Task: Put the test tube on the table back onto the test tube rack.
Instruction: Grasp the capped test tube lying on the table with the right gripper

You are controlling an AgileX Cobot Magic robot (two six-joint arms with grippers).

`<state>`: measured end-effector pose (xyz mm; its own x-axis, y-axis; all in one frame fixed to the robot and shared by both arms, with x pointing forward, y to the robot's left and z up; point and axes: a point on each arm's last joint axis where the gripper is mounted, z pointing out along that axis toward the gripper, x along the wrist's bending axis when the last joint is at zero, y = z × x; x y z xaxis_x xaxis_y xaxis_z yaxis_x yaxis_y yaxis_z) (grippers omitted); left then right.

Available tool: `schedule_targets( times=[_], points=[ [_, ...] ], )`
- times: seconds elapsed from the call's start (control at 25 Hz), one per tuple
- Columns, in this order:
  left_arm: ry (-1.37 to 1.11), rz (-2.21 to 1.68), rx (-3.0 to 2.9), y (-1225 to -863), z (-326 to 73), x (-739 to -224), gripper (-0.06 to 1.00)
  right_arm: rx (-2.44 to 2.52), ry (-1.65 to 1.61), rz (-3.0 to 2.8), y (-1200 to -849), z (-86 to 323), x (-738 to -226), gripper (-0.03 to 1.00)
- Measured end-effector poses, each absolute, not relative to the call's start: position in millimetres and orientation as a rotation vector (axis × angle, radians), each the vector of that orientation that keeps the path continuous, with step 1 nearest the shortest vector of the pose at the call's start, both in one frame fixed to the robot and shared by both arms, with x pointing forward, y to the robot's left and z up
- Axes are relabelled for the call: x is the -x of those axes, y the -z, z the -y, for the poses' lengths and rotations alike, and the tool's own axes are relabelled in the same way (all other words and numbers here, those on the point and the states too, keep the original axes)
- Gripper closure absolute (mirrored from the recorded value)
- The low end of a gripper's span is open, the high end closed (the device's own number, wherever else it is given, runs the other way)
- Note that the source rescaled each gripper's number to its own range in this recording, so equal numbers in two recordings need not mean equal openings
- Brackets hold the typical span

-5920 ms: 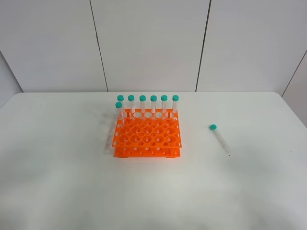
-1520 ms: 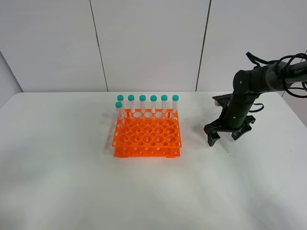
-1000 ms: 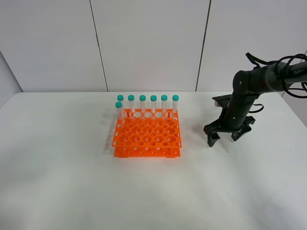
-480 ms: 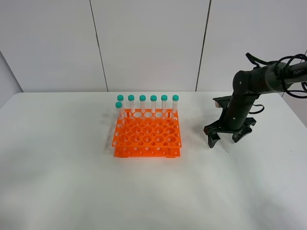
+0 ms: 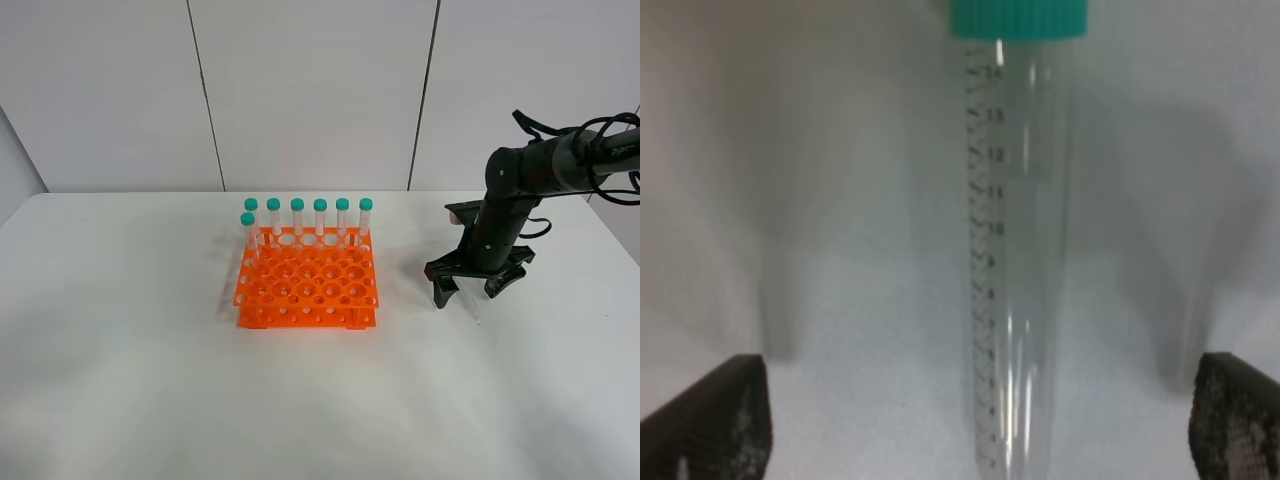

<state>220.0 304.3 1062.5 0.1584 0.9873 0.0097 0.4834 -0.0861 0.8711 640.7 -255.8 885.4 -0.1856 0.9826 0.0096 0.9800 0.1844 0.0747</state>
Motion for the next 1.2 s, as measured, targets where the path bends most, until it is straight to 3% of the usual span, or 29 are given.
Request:
schedule_targets(
  times=[0.76,0.84,0.88,1.04,1.08,1.2],
  points=[
    [-0.843,-1.425,-1.681,-1062.5,-304.3,-220.0,-0.05,-1.983,-0.064,-2.398,-876.4,257.4,-641.2,0.08],
    [-0.843,-1.425,-1.681,-1062.5,-304.3,-220.0,-0.05,-1.983,-0.063,-2.398,-876.1,257.4,-641.2,0.17],
    [-0.843,-1.425,-1.681,-1062.5,-304.3,-220.0,-0.05,-1.983,-0.061,-2.399,-875.6,257.4,-641.2,0.27],
    [-0.843,-1.425,-1.681,-1062.5,-304.3,-220.0,-0.05,-1.983,-0.061,-2.399,-875.6,257.4,-641.2,0.93],
    [-0.843,-1.425,-1.681,-1062.5,-304.3,-220.0,-0.05,-1.984,-0.063,-2.398,-875.6,257.3,-641.2,0.97],
    [-0.843,-1.425,-1.681,-1062.5,-304.3,-220.0,-0.05,-1.984,-0.063,-2.398,-875.6,257.3,-641.2,0.95]
  ],
)
